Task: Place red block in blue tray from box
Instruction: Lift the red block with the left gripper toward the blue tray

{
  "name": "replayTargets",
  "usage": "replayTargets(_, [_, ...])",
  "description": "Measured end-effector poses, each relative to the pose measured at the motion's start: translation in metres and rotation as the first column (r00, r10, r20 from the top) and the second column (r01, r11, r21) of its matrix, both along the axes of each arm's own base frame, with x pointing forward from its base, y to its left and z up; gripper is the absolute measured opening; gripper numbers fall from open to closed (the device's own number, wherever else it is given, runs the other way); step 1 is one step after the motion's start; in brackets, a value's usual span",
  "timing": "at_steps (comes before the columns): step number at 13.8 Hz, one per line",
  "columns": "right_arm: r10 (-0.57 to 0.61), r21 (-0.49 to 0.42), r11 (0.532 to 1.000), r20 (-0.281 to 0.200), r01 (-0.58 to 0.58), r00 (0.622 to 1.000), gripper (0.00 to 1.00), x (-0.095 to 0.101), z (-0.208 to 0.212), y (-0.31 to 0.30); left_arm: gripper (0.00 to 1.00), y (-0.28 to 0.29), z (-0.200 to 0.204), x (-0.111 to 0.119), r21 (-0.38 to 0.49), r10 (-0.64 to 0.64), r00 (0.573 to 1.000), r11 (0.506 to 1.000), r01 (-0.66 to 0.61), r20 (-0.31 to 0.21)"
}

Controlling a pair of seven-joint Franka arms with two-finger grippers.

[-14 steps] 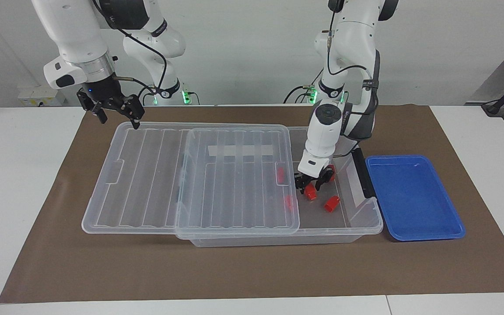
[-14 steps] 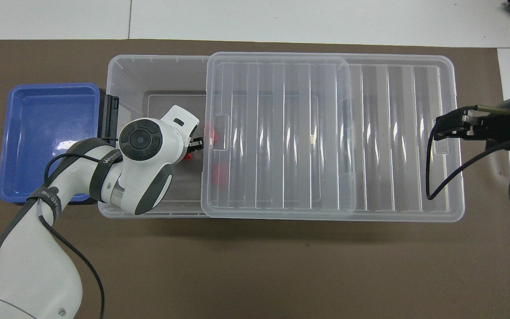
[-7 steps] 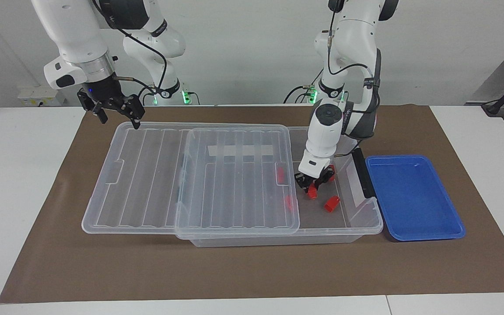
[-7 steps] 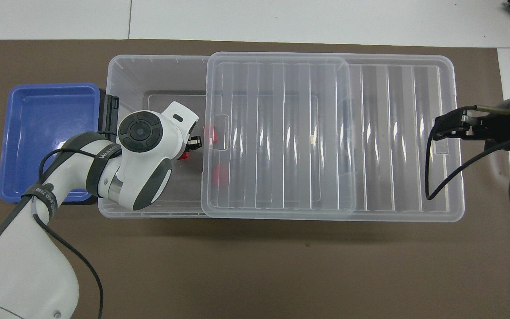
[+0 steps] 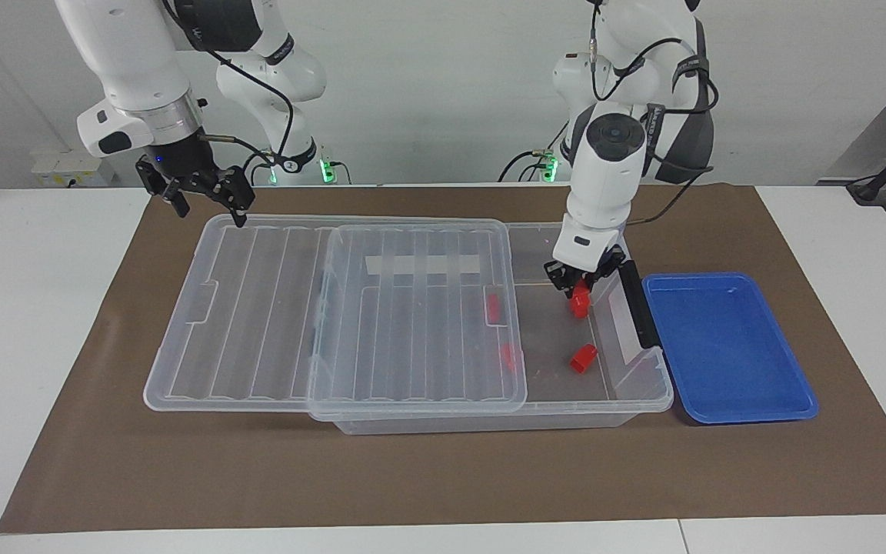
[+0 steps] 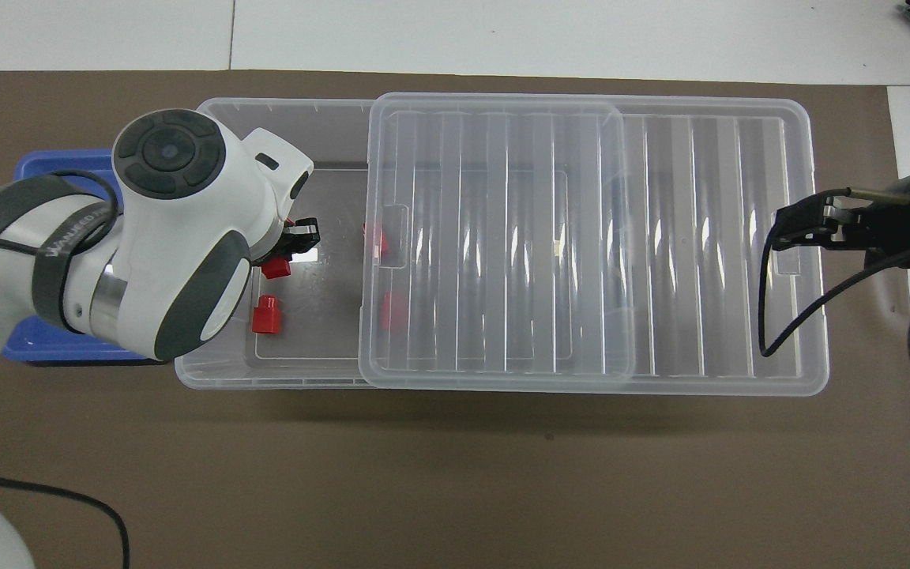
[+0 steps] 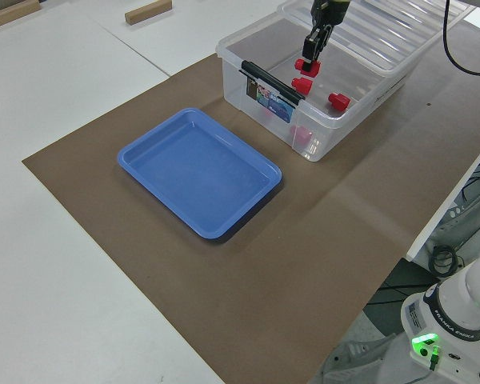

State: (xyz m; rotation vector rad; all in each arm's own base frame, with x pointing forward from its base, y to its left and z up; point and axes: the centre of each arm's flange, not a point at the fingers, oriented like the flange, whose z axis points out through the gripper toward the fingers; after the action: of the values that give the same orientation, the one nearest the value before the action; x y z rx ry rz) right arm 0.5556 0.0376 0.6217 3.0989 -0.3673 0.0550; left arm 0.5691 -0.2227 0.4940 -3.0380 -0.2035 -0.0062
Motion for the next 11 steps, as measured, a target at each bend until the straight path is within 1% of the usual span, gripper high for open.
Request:
replayTargets(2, [0.000,0.000,1.000,0.000,0.000,1.000,1.00,0.000,0.000,0.000,0.34,0.036,0.038,0.006,-0.028,-0.013,0.999,1.000,0.012,-0.041])
replayTargets(3, [0.000,0.000,1.000,0.000,0.000,1.000,1.00,0.000,0.000,0.000,0.34,0.060,0.054,0.011,-0.040,-0.027,0.998,0.999,0.024,-0.053])
replayTargets(5, [0.000,0.000,1.000,0.000,0.000,1.000,1.00,0.000,0.000,0.000,0.34,0.117,0.072,0.021,-0.058,-0.076,0.995,0.996,0.073,-0.060])
replayTargets(7, [0.000,0.000,1.000,0.000,0.000,1.000,1.00,0.000,0.000,0.000,0.34,0.169,0.074,0.027,-0.072,-0.134,0.989,0.989,0.129,-0.061])
replayTargets(9, [0.000,0.000,1.000,0.000,0.000,1.000,1.00,0.000,0.000,0.000,0.34,0.207,0.073,0.030,-0.081,-0.170,0.984,0.983,0.165,-0.059])
replayTargets(11, [0.000,0.000,1.000,0.000,0.000,1.000,1.00,0.000,0.000,0.000,0.34,0.231,0.067,0.033,-0.080,-0.195,0.980,0.978,0.192,-0.032])
